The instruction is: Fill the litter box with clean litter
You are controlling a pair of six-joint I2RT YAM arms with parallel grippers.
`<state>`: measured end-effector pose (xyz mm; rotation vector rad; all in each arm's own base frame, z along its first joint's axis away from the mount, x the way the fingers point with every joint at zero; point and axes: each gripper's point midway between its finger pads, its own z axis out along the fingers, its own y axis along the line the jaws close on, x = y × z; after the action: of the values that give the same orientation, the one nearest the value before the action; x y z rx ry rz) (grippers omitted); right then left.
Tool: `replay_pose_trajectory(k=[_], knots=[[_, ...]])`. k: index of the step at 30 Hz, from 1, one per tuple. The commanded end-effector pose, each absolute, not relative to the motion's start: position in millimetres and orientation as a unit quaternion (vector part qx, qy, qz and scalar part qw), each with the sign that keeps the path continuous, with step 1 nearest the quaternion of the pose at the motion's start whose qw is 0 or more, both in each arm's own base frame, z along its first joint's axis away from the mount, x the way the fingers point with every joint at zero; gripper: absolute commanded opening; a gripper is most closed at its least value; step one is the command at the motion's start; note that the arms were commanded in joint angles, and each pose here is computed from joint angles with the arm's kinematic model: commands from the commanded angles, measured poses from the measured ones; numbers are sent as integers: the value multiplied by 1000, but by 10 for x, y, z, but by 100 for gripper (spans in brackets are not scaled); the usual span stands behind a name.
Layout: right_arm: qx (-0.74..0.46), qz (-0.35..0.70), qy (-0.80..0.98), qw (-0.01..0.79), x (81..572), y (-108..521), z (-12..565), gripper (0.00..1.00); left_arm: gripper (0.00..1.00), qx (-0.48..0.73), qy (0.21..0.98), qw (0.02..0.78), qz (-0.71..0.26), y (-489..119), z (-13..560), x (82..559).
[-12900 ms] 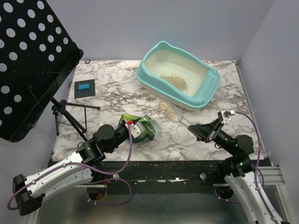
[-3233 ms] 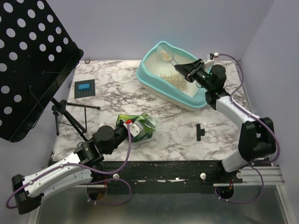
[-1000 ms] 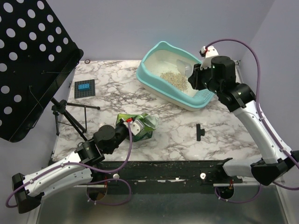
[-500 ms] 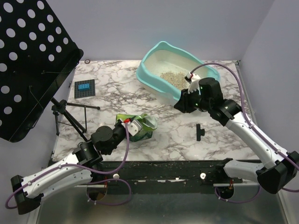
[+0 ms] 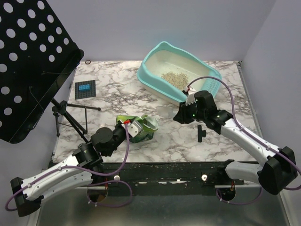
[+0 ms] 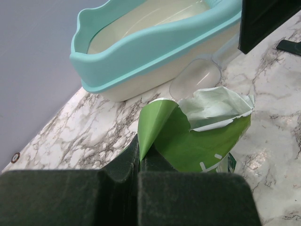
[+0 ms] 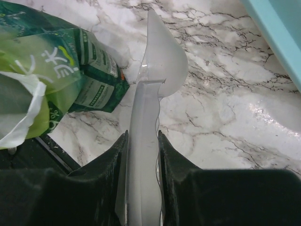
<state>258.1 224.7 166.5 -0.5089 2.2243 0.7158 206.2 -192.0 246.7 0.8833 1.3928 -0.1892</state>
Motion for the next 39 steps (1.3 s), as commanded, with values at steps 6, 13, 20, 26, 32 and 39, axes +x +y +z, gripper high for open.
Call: replay_pose_trajectory(k=[6,13,20,26,32,39], knots=[[-161,290,865,378,2998,2514,1318,0,0,367,611,697,-81,-1859,2642,2084],[-148,294,866,376,3403,2774,1144,0,0,366,614,696,-74,-1842,2617,2098],[-152,264,872,383,3810,2913,1074,45,0,368,615,694,-69,-1839,2584,2110],[-162,248,874,386,3836,2874,1222,66,0,365,613,698,-69,-1829,2607,2107],[-137,222,887,381,3620,2624,1389,66,0,364,611,699,-72,-1828,2622,2100],[-90,207,921,317,3110,2317,1121,66,0,361,607,704,-77,-1813,2667,2078]])
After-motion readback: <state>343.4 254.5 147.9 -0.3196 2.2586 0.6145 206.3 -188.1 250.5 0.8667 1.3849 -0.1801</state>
